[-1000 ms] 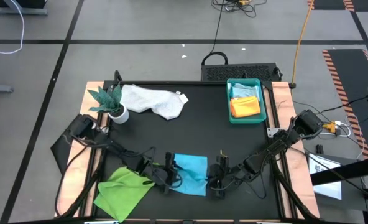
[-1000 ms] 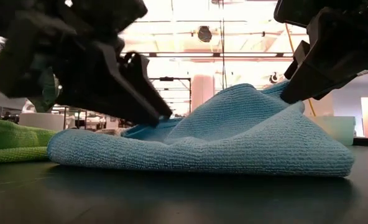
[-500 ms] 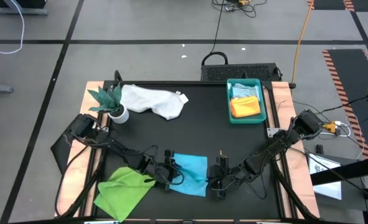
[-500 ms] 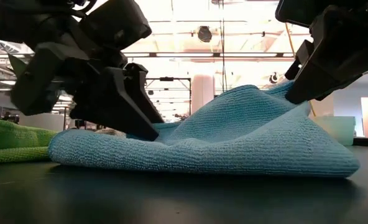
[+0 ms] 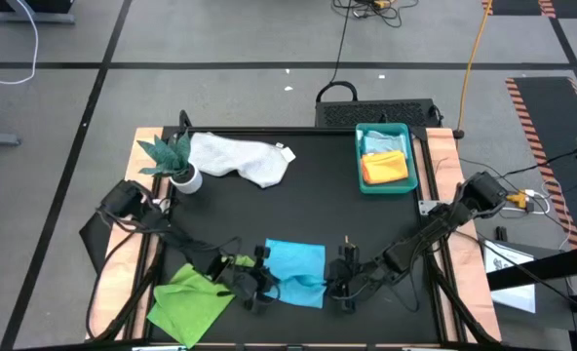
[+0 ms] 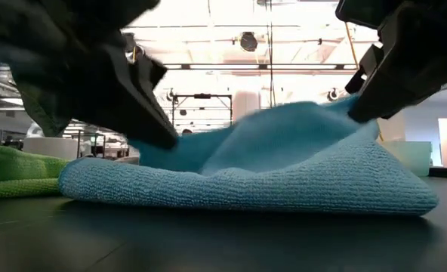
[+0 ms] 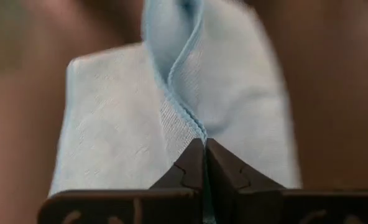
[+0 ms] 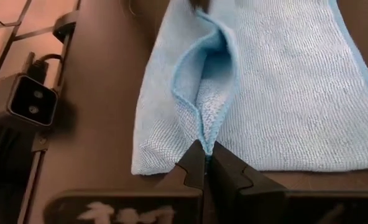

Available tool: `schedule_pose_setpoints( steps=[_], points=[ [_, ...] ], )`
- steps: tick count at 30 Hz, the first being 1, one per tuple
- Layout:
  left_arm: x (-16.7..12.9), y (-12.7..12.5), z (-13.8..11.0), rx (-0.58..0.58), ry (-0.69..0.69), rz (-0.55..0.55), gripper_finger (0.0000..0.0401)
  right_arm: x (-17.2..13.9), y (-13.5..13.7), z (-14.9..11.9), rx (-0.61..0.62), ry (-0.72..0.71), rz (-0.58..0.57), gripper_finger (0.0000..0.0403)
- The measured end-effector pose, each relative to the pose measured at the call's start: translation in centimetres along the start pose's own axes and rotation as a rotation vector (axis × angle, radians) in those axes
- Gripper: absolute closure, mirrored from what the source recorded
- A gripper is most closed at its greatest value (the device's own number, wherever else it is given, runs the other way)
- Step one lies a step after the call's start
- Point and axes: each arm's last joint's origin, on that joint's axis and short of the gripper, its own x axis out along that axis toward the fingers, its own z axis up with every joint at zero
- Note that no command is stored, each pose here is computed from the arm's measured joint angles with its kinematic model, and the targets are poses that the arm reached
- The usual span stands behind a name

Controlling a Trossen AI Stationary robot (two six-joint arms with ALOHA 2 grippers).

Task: Fold microfiber towels
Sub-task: Fold the blue microfiber cloth

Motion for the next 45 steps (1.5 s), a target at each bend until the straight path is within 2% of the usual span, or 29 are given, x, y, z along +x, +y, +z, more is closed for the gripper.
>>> schedule_pose_setpoints(
  steps=[2,6,12,16,22,29,34,41,45],
  points=[
    [-1.0,-0.4,0.5,-0.008,-0.01,-0.01,0.0389,-0.3,0.1,0.4,-0.016,-0.019,0.013,0.0403],
    [-3.6,-0.6,1.6,-0.043,-0.039,0.039,0.0389,-1.6,0.3,1.5,-0.046,-0.08,0.034,0.0403],
    [-6.4,0.3,2.3,-0.108,-0.025,0.092,0.0389,-2.2,-0.4,2.7,-0.062,-0.122,0.013,0.0403],
    [-5.8,1.5,1.6,-0.164,0.043,0.14,0.0389,-1.5,-2.0,2.9,-0.044,-0.079,-0.065,0.0403],
    [-3.2,3.3,-0.5,-0.228,0.128,0.232,0.0389,-1.2,-3.8,2.7,0.024,-0.022,-0.175,0.0403],
    [-1.6,4.6,-1.1,-0.247,0.143,0.282,0.0395,-0.8,-5.8,1.2,0.081,0.021,-0.232,0.0403],
    [-1.5,4.9,-1.0,-0.253,0.135,0.28,0.0384,-0.5,-6.2,0.7,0.058,-0.012,-0.203,0.0401],
    [-1.6,4.6,-1.1,-0.263,0.146,0.244,0.0396,-0.4,-7.1,0.5,0.064,-0.008,-0.224,0.036],
    [-1.7,4.3,-1.0,-0.262,0.141,0.241,0.0384,-0.3,-7.2,0.9,0.056,-0.035,-0.217,0.0321]
  ],
)
